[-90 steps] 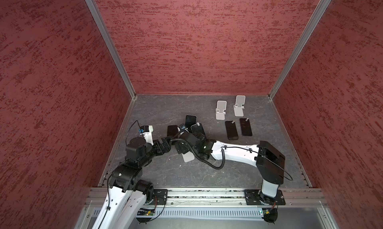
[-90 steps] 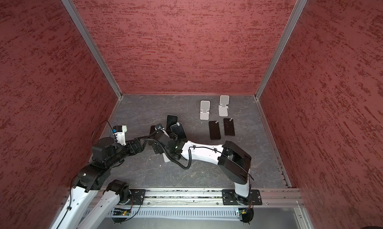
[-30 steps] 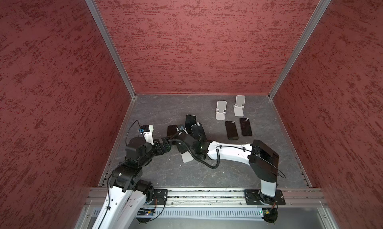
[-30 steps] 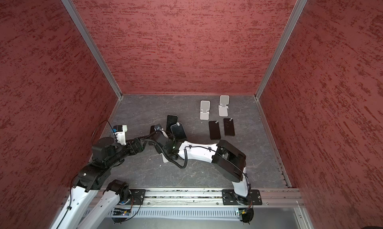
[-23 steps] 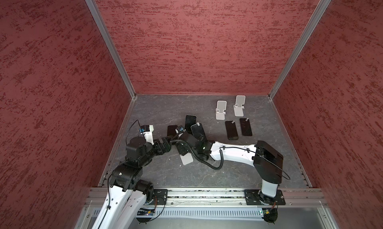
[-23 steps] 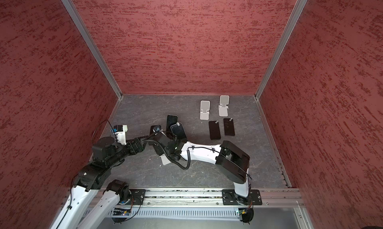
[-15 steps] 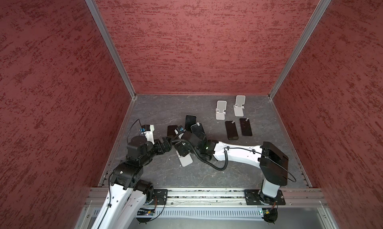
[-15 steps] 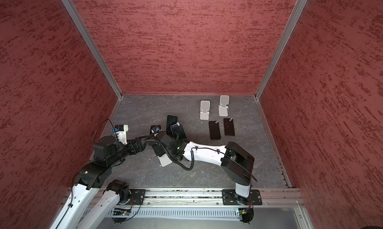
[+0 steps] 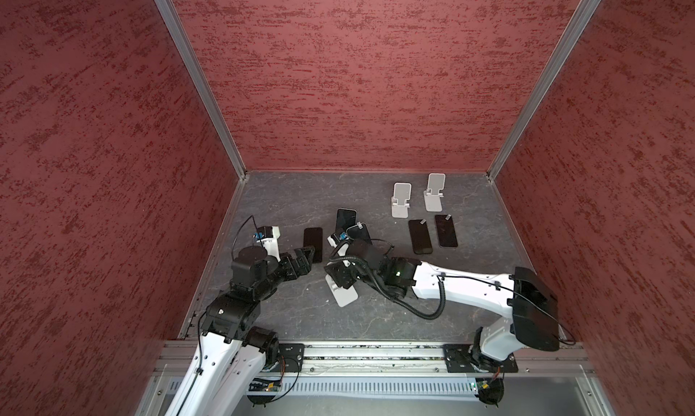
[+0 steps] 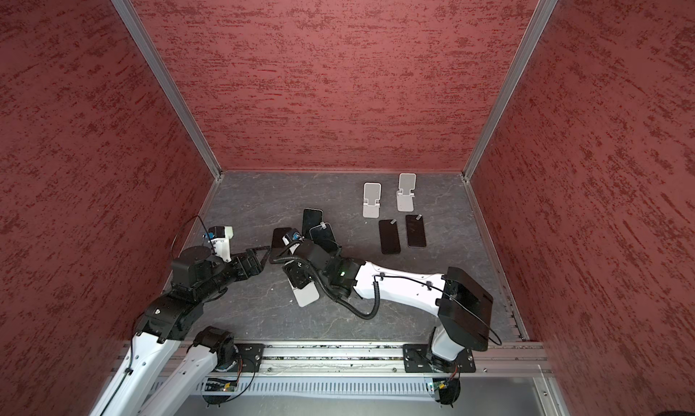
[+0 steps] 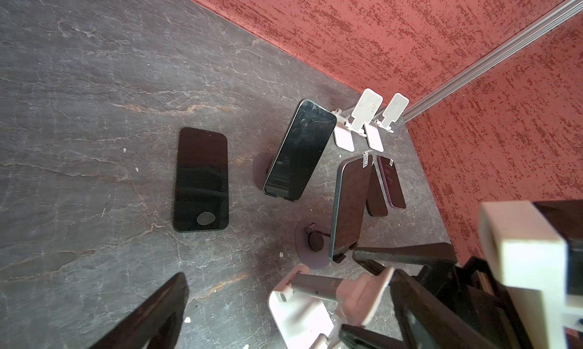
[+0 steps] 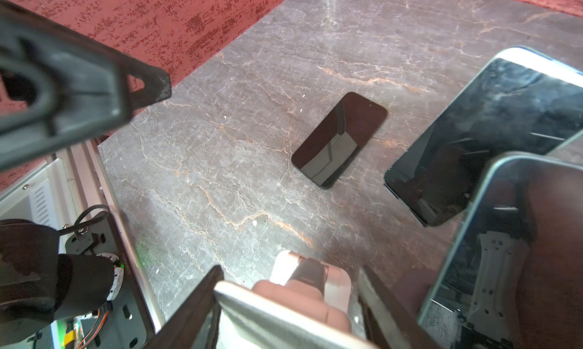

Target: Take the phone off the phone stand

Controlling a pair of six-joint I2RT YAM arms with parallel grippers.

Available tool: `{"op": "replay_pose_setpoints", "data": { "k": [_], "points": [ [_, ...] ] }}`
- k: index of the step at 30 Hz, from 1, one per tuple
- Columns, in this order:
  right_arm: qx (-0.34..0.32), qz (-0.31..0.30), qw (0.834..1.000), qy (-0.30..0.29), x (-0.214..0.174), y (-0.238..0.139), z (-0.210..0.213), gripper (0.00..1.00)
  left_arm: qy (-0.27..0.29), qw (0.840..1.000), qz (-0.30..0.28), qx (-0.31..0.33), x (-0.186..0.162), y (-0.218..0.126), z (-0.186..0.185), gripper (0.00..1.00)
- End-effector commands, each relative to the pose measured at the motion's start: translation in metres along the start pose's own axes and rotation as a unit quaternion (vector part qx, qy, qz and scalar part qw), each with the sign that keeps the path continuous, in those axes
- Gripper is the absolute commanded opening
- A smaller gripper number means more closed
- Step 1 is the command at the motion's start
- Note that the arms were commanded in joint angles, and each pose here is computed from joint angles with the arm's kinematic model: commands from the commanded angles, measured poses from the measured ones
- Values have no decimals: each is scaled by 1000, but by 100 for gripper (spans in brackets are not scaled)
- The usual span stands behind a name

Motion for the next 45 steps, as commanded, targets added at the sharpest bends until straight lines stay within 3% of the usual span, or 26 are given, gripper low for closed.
{"op": "replay_pose_setpoints", "data": {
  "k": [1,21,36,45],
  "points": [
    [-6,-29,1000,0,12,-21,0,57,8,1000,-16,0,9,-5,-3,100],
    [-85,-57,995,20,9,-84,-36,57,-16,1000,1,-25,9,3,-14,100],
    [-154,-61,985,40,5,-107,-84,58,46,996,41,-65,-4,20,-53,99],
    [-193,-57,978,50,5,-106,-122,59,55,995,56,-64,-11,33,-59,99]
  ]
}}
Point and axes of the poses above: each gripper's point midway between its finger pads, its own y axis out along the fingers, its own z axis along the line the jaws close on, x = y × z, the point moved 4 cm from there along -y, back along the fingers, and after that the axes turned 1 degree about y, right-handed, at the moved point
